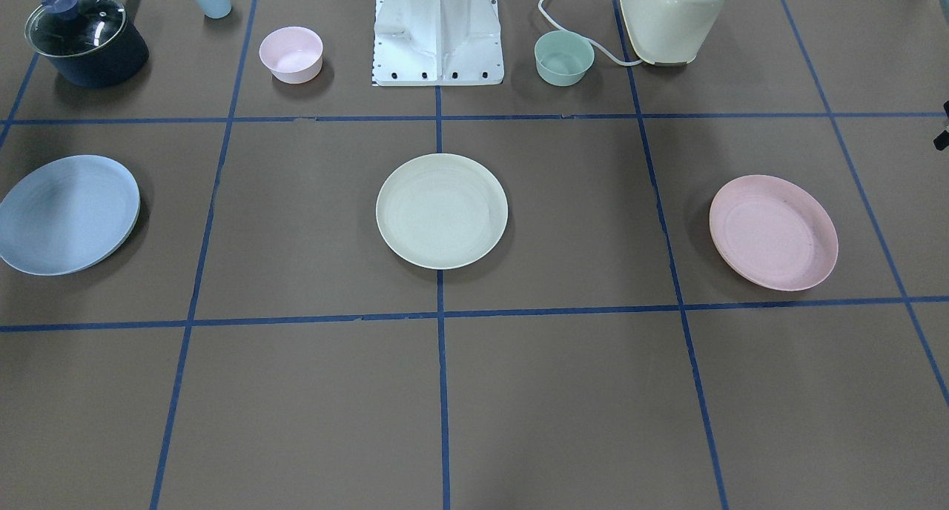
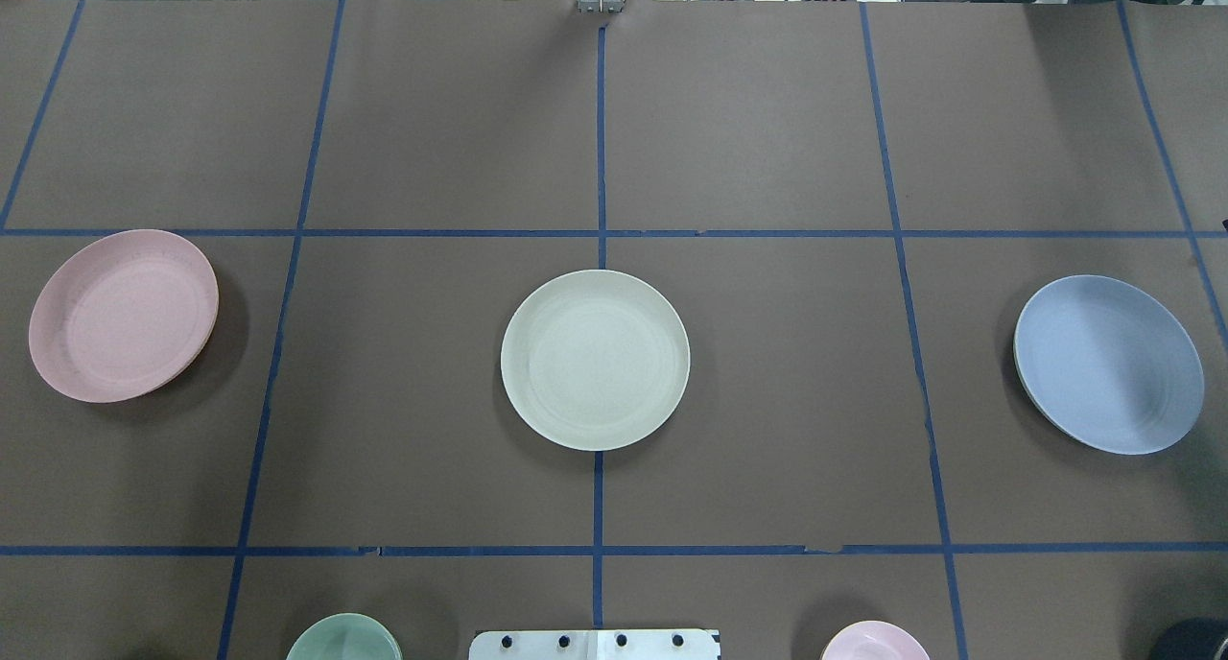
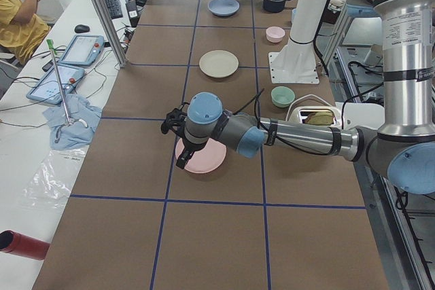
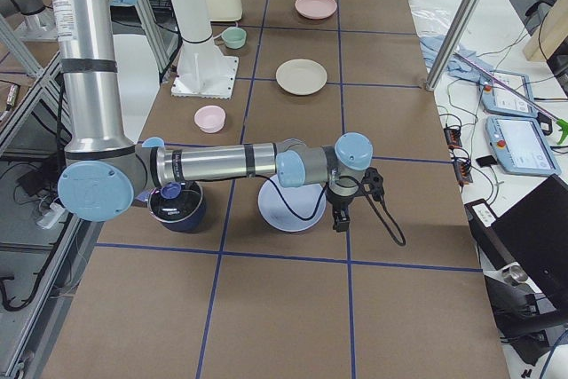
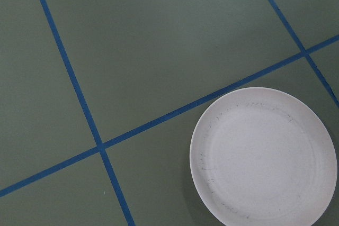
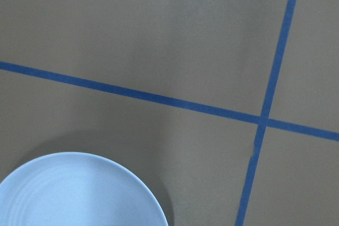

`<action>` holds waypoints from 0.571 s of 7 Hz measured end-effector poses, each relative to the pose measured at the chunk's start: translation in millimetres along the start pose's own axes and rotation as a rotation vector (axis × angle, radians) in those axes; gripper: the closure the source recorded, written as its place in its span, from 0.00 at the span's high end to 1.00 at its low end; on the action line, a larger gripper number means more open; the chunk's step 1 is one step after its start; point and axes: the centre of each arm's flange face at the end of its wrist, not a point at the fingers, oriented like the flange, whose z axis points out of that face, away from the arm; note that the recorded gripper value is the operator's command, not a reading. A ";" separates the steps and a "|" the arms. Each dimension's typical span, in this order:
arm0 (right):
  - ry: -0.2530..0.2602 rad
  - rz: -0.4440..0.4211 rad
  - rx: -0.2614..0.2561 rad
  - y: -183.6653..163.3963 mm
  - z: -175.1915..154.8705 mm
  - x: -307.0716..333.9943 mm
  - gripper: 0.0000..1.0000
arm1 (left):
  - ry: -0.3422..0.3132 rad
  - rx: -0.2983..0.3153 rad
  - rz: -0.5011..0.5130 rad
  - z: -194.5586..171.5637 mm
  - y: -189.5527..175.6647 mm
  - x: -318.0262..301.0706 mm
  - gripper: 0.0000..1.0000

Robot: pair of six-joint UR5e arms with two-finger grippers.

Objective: Stack three plates with pink and blue

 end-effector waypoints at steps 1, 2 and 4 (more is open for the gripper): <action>-0.006 0.011 0.006 5.8 -3.0 5.2 1.00 | -0.002 -0.005 -0.014 0.8 1.9 -0.3 1.00; -0.006 0.014 0.013 9.4 -6.4 7.3 1.00 | -0.006 -0.016 -0.045 2.5 6.1 -1.9 1.00; -0.012 0.006 0.026 15.1 -12.9 2.4 1.00 | -0.009 -0.029 -0.075 5.9 11.6 -5.1 1.00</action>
